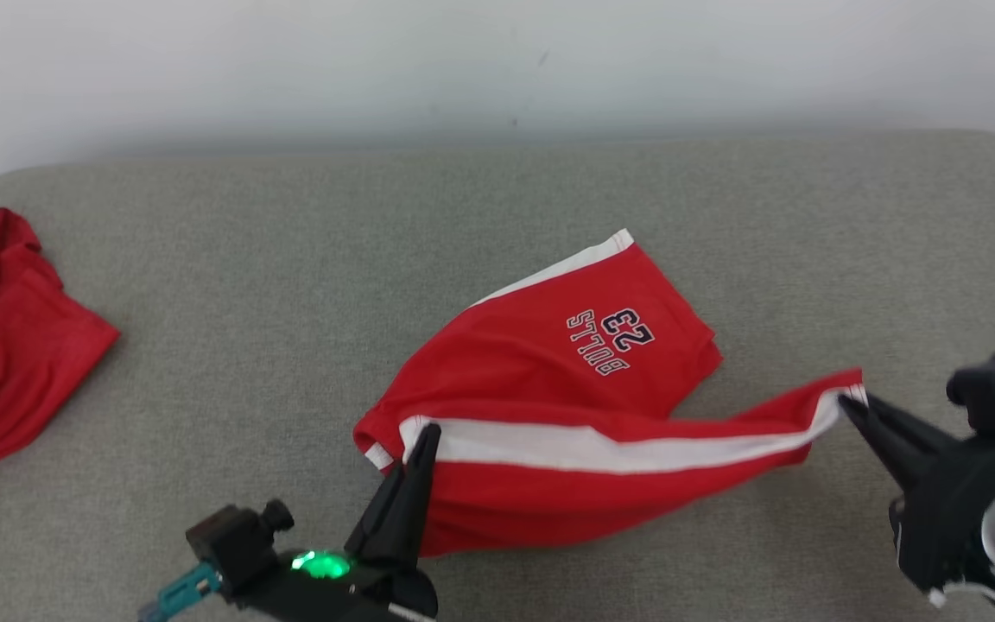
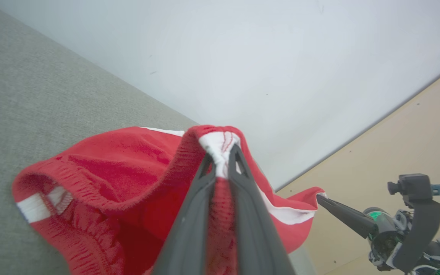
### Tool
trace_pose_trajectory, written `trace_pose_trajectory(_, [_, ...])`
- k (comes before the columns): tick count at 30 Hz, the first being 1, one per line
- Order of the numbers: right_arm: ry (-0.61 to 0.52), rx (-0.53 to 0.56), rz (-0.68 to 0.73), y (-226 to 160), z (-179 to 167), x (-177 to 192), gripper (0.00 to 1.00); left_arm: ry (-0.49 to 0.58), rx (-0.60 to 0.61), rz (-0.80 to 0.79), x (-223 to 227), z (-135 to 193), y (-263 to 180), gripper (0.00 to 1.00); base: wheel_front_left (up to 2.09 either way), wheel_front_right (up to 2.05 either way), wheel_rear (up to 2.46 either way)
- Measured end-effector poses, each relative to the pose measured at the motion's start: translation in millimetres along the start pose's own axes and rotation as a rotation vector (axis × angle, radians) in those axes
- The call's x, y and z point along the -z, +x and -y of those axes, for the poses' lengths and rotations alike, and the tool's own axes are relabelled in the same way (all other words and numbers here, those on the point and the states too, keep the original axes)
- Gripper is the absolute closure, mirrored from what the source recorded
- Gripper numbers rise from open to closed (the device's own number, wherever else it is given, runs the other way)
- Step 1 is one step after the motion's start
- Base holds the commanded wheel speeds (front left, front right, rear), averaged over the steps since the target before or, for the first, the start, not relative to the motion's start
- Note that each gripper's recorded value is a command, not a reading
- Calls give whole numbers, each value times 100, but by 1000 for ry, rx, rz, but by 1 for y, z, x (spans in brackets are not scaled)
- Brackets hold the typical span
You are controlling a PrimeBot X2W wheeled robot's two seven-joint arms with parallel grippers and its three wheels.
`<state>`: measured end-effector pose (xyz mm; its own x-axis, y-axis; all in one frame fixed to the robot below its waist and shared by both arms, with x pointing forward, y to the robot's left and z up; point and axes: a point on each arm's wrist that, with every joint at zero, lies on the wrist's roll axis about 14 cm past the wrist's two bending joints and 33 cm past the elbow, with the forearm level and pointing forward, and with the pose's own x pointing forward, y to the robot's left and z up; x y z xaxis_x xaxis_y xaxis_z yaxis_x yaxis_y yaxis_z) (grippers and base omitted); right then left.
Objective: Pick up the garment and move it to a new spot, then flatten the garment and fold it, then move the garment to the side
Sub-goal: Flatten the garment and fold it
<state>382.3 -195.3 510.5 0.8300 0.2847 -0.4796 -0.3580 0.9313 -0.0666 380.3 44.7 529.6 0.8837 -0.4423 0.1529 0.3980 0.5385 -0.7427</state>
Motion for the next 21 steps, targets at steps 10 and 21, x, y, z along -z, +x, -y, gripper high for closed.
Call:
trace_pose_trajectory(10, [-7,-29,58,79,12,-35,100,42,-122,75,-17,-45,36,100,0,0,0])
trace_pose_trajectory(21, [-61,-77,81,159,2,-62,100,100,-271,114,-30,-99,42,100,0,0,0])
